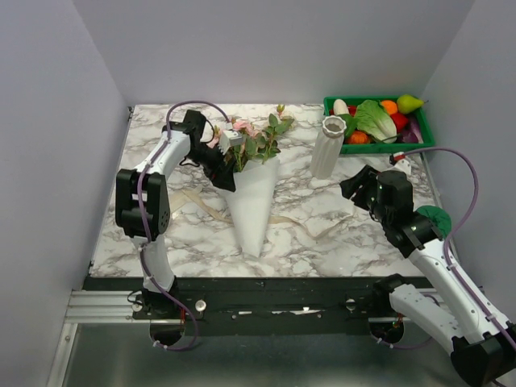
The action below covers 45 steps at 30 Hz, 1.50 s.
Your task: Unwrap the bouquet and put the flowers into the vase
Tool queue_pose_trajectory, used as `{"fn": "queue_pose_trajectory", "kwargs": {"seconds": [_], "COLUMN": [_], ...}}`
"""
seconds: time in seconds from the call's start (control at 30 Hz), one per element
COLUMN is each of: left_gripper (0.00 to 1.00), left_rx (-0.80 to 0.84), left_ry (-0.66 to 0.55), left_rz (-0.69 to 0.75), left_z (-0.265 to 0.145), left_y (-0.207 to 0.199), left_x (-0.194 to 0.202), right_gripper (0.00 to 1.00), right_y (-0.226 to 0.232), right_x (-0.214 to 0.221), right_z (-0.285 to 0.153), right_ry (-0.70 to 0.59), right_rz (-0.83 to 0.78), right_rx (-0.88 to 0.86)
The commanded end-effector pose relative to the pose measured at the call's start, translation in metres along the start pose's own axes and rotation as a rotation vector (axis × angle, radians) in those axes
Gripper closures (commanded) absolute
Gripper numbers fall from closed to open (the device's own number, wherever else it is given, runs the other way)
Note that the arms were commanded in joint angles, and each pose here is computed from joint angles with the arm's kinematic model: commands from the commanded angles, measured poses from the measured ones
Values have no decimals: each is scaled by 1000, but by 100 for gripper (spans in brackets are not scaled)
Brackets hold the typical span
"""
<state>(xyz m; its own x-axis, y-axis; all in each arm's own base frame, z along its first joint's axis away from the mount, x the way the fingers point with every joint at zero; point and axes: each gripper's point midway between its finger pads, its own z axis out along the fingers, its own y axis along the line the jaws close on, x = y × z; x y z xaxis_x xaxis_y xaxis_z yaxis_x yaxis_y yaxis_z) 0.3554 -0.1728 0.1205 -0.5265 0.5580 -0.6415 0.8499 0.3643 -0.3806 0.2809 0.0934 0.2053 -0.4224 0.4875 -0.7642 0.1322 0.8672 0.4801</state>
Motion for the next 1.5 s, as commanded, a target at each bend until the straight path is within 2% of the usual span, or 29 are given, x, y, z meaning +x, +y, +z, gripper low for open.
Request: {"fn": "queue_pose_trajectory", "kwargs": {"seconds": [0.0, 0.27, 0.33, 0.4, 0.5, 0.53, 0.63, 0.67, 0.73, 0.77, 0.8, 1.03, 1.17, 1.47], "left_gripper": [5, 5, 7, 13, 20, 22, 34, 42, 52, 64, 69, 82, 99, 99], "left_rx": [2, -13, -4, 17, 37, 34, 21, 11, 1, -3, -9, -54, -65, -89], "left_ry": [14, 27, 38, 55, 66, 70, 76, 81, 81, 86, 81, 65, 40, -49], "left_rz": [-6, -32, -38, -40, -26, -21, -13, -8, 1, 3, 10, 22, 36, 107], "left_z": [8, 16, 18, 20, 21, 20, 16, 14, 9, 8, 5, -8, -19, -52], "left_y": [5, 20, 18, 14, 6, 5, 3, 4, 2, 1, 0, -1, -9, -72], "left_x": [5, 6, 10, 16, 21, 22, 21, 21, 17, 17, 14, -1, -14, -74], "right_gripper": [36, 38, 41, 42, 56, 65, 73, 75, 78, 80, 81, 82, 81, 80], "right_y": [17, 20, 21, 22, 23, 24, 27, 27, 29, 29, 29, 32, 32, 31], "right_x": [-14, -8, -8, -9, -9, -10, -9, -9, -8, -9, -8, -9, -9, -7], "right_z": [-7, -7, -7, -8, -6, -6, -3, -3, -2, -2, -2, -4, -5, -8], "right_ry": [-32, -15, -15, -16, -10, -9, 4, 5, 8, 4, 8, 12, 7, 5], "right_rz": [3, -2, -3, -4, -11, -11, -12, -9, -6, -5, -6, -6, -5, -3], "right_rx": [-75, -103, -105, -111, -110, -111, -115, -116, -120, -122, -123, -140, -144, -151]}}
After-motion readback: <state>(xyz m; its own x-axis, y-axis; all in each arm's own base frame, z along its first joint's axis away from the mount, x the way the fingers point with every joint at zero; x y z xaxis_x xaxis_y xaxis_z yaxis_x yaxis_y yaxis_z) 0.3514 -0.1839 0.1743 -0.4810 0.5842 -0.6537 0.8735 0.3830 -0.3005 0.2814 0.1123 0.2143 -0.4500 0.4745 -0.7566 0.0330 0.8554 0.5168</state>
